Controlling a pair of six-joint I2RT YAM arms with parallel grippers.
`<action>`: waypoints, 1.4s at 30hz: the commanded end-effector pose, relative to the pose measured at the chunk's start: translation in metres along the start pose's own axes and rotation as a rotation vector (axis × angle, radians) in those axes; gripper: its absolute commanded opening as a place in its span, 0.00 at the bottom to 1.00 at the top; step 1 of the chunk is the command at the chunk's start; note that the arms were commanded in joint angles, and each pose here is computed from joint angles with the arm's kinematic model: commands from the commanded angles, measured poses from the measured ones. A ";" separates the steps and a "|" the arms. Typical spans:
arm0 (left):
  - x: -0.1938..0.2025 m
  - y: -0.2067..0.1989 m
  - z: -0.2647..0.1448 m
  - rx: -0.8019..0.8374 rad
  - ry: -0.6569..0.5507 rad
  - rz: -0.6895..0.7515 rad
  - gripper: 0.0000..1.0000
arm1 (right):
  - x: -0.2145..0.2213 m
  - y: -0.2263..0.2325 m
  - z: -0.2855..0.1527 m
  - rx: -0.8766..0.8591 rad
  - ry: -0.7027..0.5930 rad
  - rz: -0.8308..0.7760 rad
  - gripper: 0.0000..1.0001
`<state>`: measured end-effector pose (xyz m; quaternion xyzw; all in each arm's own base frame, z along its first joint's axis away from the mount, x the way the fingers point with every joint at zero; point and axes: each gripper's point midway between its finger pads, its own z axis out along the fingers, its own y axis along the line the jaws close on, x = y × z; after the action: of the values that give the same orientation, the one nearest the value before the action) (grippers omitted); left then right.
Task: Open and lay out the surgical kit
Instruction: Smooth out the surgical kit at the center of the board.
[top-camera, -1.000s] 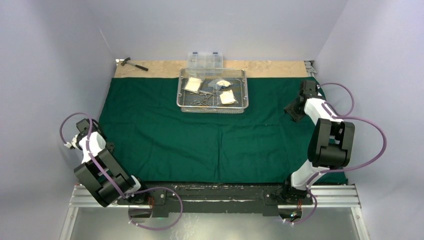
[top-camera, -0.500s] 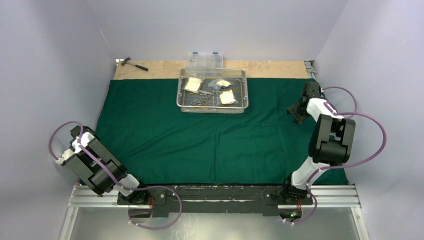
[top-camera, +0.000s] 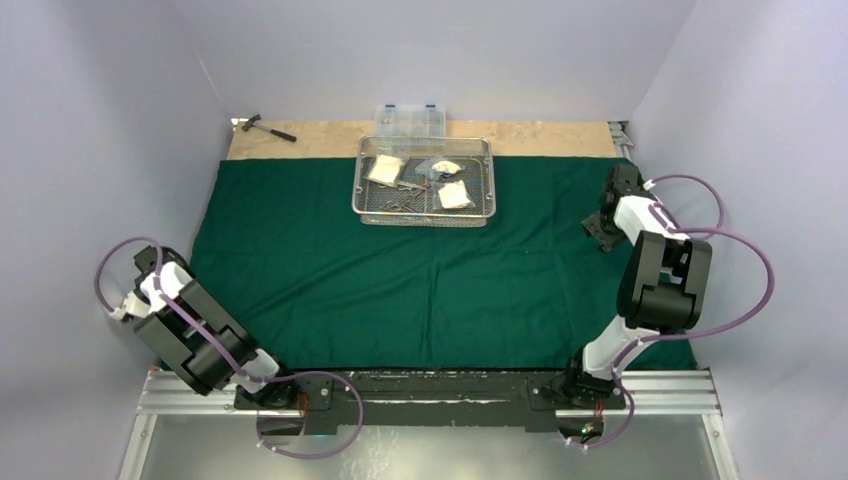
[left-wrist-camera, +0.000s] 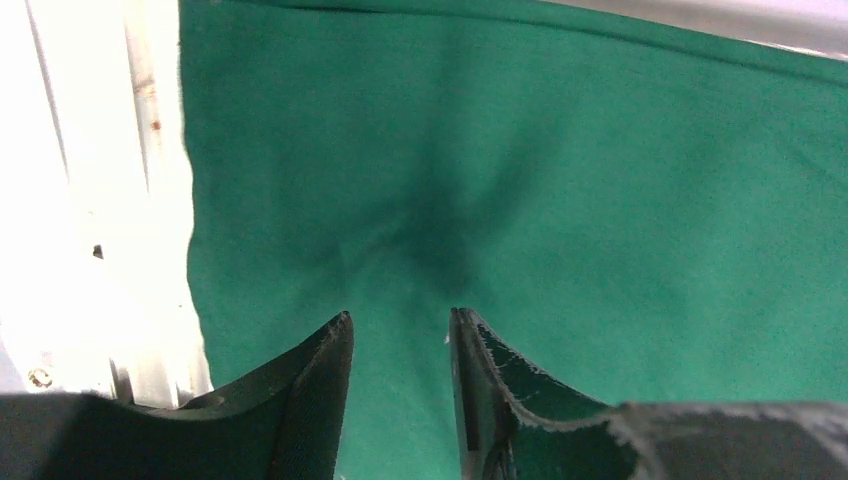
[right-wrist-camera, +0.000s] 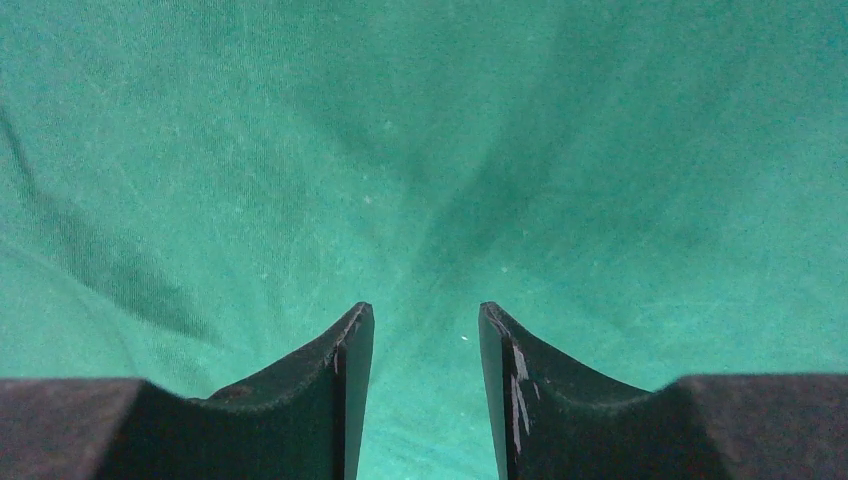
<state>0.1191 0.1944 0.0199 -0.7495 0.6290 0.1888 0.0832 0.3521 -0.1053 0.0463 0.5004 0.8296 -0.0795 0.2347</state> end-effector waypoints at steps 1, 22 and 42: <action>-0.019 -0.058 -0.059 0.284 -0.108 0.090 0.42 | -0.024 -0.009 -0.027 0.009 -0.090 0.022 0.48; 0.070 -0.207 -0.112 0.699 -0.027 0.567 0.55 | 0.038 -0.098 -0.007 0.047 0.034 0.238 0.48; 0.049 -0.198 -0.050 0.372 -0.119 0.577 0.54 | 0.018 -0.130 0.000 0.147 -0.021 0.282 0.48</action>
<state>0.3316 0.1470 0.0179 -0.4977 0.8413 0.0707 0.1988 0.2316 -0.1412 0.0174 0.6259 0.7474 -0.0954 0.2013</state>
